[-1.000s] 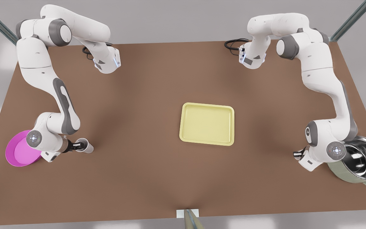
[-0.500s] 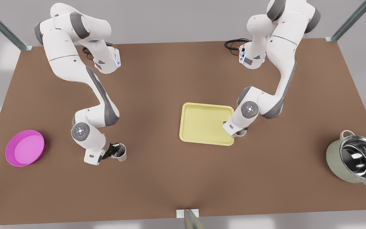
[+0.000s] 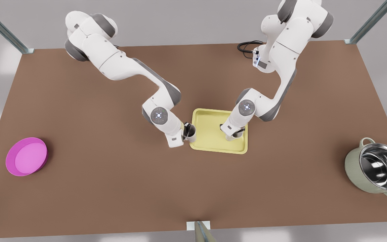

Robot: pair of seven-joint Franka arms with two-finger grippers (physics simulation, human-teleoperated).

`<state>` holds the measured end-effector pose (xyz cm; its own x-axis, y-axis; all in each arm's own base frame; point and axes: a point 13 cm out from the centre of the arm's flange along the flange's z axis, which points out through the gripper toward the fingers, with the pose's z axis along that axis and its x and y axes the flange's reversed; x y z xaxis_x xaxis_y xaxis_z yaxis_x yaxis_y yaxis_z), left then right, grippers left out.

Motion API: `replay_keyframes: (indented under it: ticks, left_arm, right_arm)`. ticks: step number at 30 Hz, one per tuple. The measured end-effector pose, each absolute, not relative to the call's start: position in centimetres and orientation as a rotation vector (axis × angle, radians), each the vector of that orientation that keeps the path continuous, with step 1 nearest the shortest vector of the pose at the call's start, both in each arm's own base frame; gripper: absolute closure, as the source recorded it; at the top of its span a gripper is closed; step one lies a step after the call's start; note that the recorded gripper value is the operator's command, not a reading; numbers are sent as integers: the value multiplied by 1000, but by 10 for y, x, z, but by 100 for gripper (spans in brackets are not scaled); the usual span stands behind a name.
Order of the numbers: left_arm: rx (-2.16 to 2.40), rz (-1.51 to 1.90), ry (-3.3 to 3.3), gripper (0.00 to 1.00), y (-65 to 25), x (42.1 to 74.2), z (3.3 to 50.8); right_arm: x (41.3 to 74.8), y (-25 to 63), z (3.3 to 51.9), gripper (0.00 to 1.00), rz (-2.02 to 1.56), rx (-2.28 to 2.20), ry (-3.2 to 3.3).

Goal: Use both arms to respectively pick up the white IKEA cups from the middle-left and middle-right positions, then place the white IKEA cups onto the middle-middle tray, ensuring that the cups remain upright and do not tip over

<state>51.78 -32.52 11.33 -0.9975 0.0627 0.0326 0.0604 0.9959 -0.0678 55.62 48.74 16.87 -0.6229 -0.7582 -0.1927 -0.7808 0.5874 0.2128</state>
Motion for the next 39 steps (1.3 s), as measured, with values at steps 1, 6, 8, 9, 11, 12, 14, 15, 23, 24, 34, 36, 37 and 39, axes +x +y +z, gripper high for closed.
replay_keyframes:
  ticks: [1,6,8,9,11,12,14,15,23,24,34,36,37,39]
  left_arm:
    - [-84,110,-3103,36,-326,518,113]
    - [-25,118,-3114,0,-326,521,119]
    - [-4,118,-3120,0,-328,522,127]
    - [7,114,-3126,0,-329,522,134]
    - [21,105,-3135,0,-333,520,154]
    - [42,101,-3142,0,-334,523,171]
    - [134,137,-3188,0,-333,562,251]
    - [221,166,-3212,0,-314,597,305]
    - [592,-116,-3033,0,-72,614,430]
    - [564,-122,-3003,0,-70,605,428]
    - [446,-6,-2819,0,-34,567,422]
    - [434,13,-2814,0,-26,567,421]
    - [413,21,-2815,0,-28,566,421]
    - [370,36,-2809,0,-34,566,417]
  right_arm:
    - [551,496,163,79,435,-1338,2723]
    - [526,534,143,79,471,-1399,2695]
    - [517,544,132,79,482,-1419,2694]
    - [512,548,122,79,490,-1428,2698]
    - [504,555,110,79,500,-1440,2697]
    - [502,556,106,79,503,-1440,2696]
    - [503,556,103,44,506,-1435,2693]
    - [505,556,103,19,504,-1431,2691]
    - [515,563,122,0,483,-1405,2652]
    - [516,567,131,0,483,-1403,2639]
    - [627,372,240,0,293,-1104,2873]
    - [667,283,266,0,141,-979,2967]
    - [679,242,285,0,65,-907,3007]
    - [683,177,347,0,-82,-772,3049]
